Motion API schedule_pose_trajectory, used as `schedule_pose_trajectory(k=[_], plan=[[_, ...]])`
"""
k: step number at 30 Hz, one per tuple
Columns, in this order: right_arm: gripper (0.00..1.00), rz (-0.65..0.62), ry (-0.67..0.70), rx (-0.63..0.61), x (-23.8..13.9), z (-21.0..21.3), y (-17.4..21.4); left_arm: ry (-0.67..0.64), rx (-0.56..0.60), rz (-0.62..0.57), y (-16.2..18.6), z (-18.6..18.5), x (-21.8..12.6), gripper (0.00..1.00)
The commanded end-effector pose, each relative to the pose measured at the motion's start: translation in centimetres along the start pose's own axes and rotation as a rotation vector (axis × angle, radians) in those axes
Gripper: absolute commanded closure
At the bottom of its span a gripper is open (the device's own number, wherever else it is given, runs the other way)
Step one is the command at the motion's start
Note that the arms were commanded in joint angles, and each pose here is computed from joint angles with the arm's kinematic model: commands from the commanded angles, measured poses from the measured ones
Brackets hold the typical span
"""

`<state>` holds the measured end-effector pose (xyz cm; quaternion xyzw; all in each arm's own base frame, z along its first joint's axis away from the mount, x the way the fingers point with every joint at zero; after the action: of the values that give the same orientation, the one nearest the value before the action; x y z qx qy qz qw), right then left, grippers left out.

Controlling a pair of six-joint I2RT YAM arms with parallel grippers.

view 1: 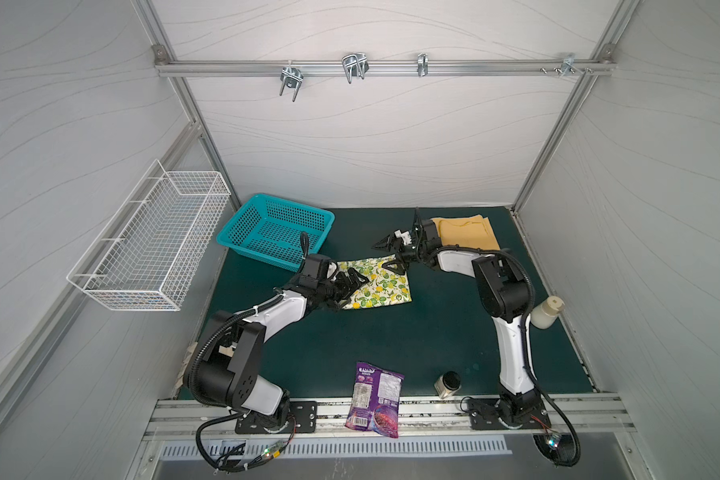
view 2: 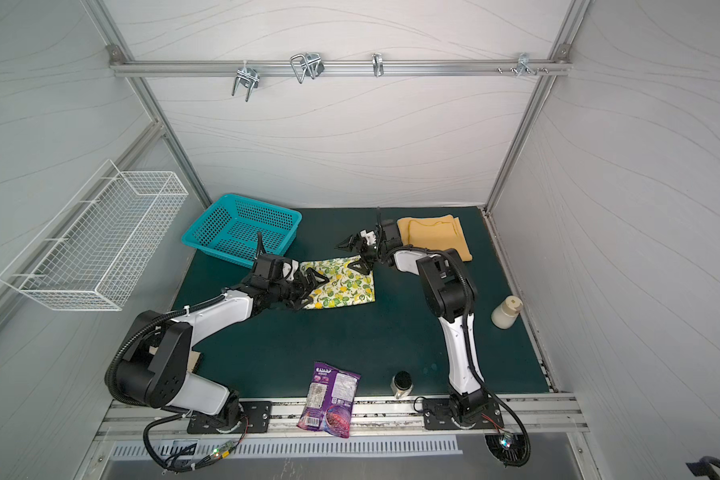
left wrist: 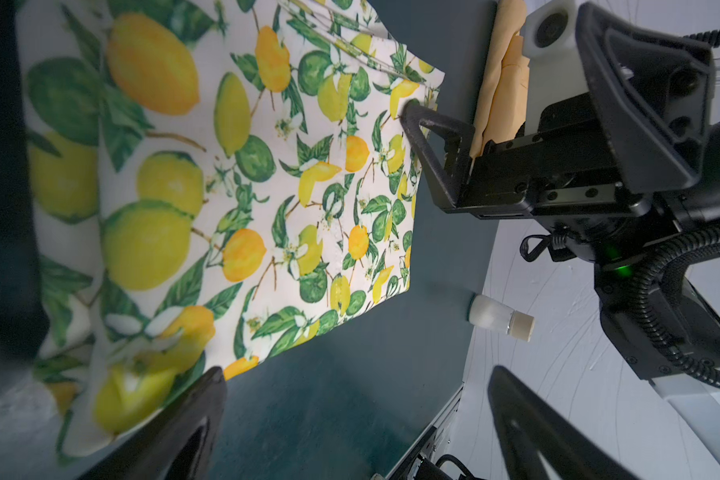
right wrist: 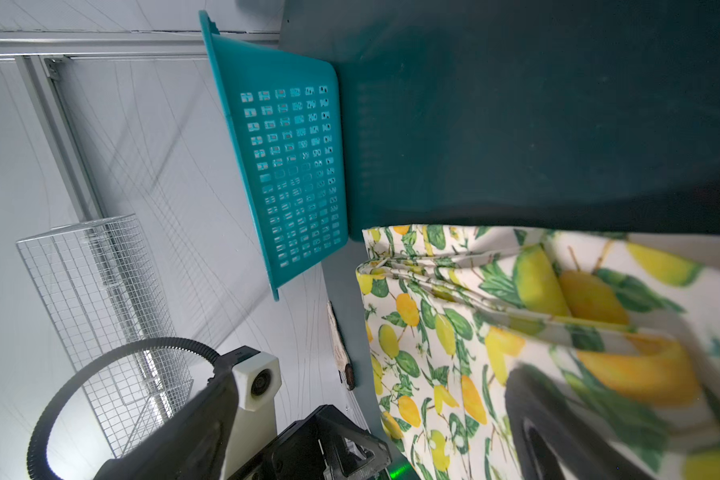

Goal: Fold and stack the skirts

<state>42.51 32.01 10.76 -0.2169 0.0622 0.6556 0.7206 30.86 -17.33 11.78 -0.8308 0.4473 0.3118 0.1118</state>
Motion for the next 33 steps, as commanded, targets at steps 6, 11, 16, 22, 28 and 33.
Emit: schedule_pose_trajectory(k=[6, 11, 16, 22, 28, 33], plan=[[0.01, -0.006, 0.076, -0.023, 0.4, -1.7, 0.3, 0.029, 0.021, -0.017, -0.1, -0.5, -0.2, 0.01], [0.01, -0.001, 0.113, -0.03, 0.2, -2.7, 0.6, -0.001, 0.004, -0.004, -0.1, 0.7, 0.6, 0.01], [0.01, 0.003, 0.147, -0.029, 0.0, -3.6, 1.2, -0.043, -0.004, -0.01, -0.2, 2.3, 1.2, 0.01], [0.01, -0.009, 0.182, -0.03, -0.7, -4.3, 1.9, -0.109, -0.019, -0.01, -0.7, 4.5, 2.4, 0.01], [0.01, -0.062, 0.229, -0.035, -2.4, -4.6, 2.8, -0.201, -0.032, -0.006, -1.9, 6.9, 3.0, 0.02], [0.01, -0.083, 0.238, -0.053, -3.2, -4.0, 3.1, -0.268, -0.055, 0.0, -3.2, 8.7, 3.0, 0.02]])
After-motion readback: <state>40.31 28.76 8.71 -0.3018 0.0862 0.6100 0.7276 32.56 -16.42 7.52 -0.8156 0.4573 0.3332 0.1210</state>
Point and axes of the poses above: each gripper's point midway between its finger pads, its own x axis out along the fingers, its own z axis along the line the jaws close on, y = z × x, the point moved 4 cm from there along -x, back along the fingers, and after that the axes turned 15 degrees about -x, right-handed, at the moved point
